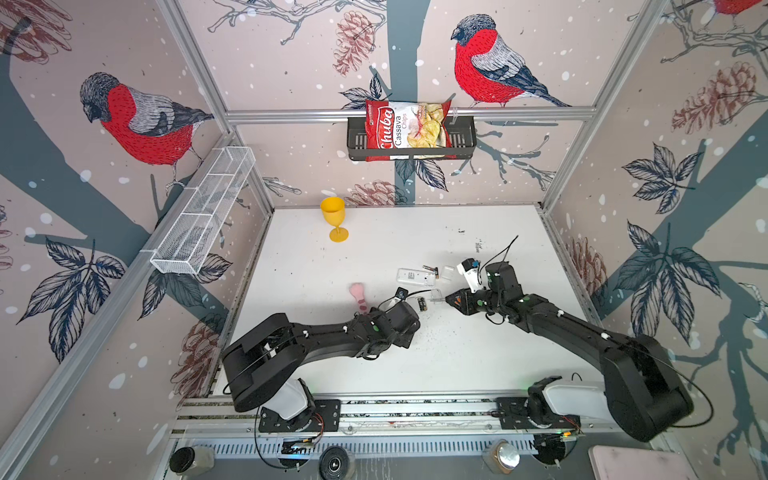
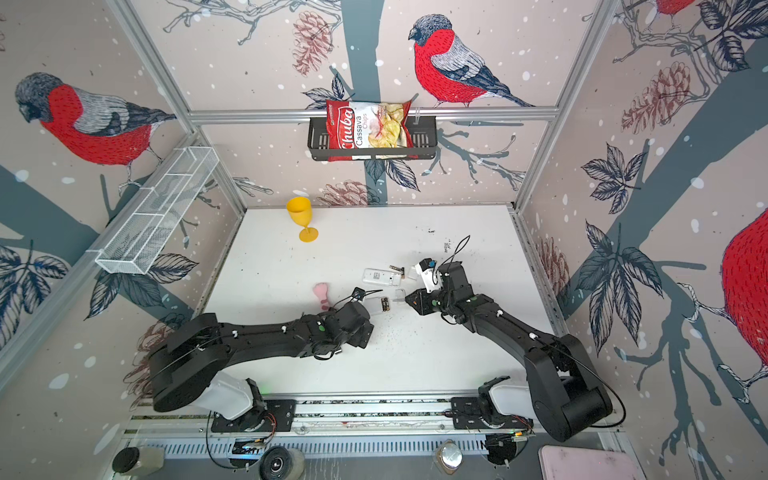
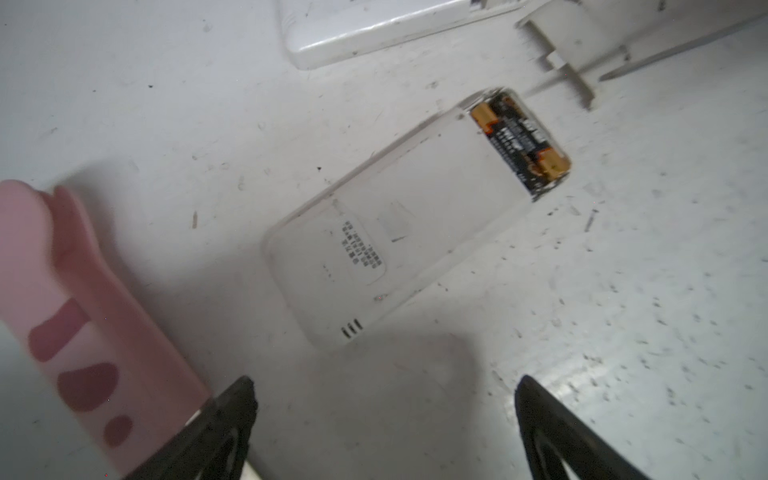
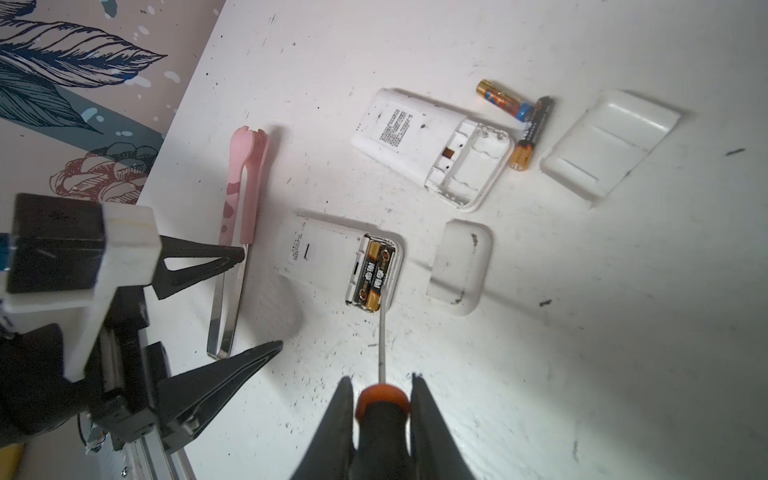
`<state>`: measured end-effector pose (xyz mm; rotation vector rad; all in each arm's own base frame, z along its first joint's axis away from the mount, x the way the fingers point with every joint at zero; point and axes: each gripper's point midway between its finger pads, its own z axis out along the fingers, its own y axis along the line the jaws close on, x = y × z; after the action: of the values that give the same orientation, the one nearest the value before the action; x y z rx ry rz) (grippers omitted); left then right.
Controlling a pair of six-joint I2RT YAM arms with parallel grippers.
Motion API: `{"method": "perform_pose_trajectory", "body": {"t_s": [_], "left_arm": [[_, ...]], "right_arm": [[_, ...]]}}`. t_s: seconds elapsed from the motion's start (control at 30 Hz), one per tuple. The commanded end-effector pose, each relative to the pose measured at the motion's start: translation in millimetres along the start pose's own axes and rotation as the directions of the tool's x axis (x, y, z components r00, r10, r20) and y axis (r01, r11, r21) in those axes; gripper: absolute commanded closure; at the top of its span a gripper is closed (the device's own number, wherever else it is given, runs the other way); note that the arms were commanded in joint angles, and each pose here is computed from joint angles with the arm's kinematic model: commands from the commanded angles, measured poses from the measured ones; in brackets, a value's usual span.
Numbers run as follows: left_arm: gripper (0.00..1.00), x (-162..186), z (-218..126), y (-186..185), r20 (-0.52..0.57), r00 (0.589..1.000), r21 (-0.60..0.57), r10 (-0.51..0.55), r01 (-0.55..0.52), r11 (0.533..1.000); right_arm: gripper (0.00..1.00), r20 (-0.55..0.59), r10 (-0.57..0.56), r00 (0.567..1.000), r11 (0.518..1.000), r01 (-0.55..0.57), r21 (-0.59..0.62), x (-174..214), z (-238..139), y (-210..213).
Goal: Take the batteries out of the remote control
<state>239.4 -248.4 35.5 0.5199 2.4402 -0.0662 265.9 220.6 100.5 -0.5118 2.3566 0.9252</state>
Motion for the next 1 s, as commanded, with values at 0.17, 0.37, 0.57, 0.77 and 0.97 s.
{"method": "perform_pose_trajectory", "body": {"t_s": [0.17, 0.37, 0.57, 0.77, 0.97], "left_arm": [[0.04, -7.7, 8.7, 28.8, 0.03, 0.999, -0.213, -0.021, 0.027, 0.977], [0.04, -11.6, 18.9, 28.0, 0.037, 0.999, -0.247, -0.024, 0.033, 0.968], [0.04, -23.4, 24.6, 29.9, 0.062, 0.997, -0.251, -0.051, 0.065, 0.966], [0.04, -35.1, 27.3, 35.8, 0.081, 0.993, -0.247, -0.084, 0.102, 0.964], [0.04, -42.6, 10.1, 36.6, 0.121, 0.985, -0.194, -0.125, 0.147, 0.97]], "right_arm": [[1.0, 0.053, -0.029, 0.998, 0.998, 0.031, -0.047, -10.8, -4.8, 11.2], [1.0, 0.05, -0.03, 0.998, 0.999, 0.032, -0.041, -9.3, -4.3, 9.4], [1.0, 0.042, -0.024, 0.999, 0.999, 0.026, -0.028, -6.4, -3.1, 6.5], [1.0, 0.023, -0.027, 0.999, 1.0, 0.027, -0.005, -1.0, -0.1, 4.0], [1.0, -0.011, -0.058, 0.998, 0.998, 0.058, -0.007, 8.4, 7.6, 12.1]]}}
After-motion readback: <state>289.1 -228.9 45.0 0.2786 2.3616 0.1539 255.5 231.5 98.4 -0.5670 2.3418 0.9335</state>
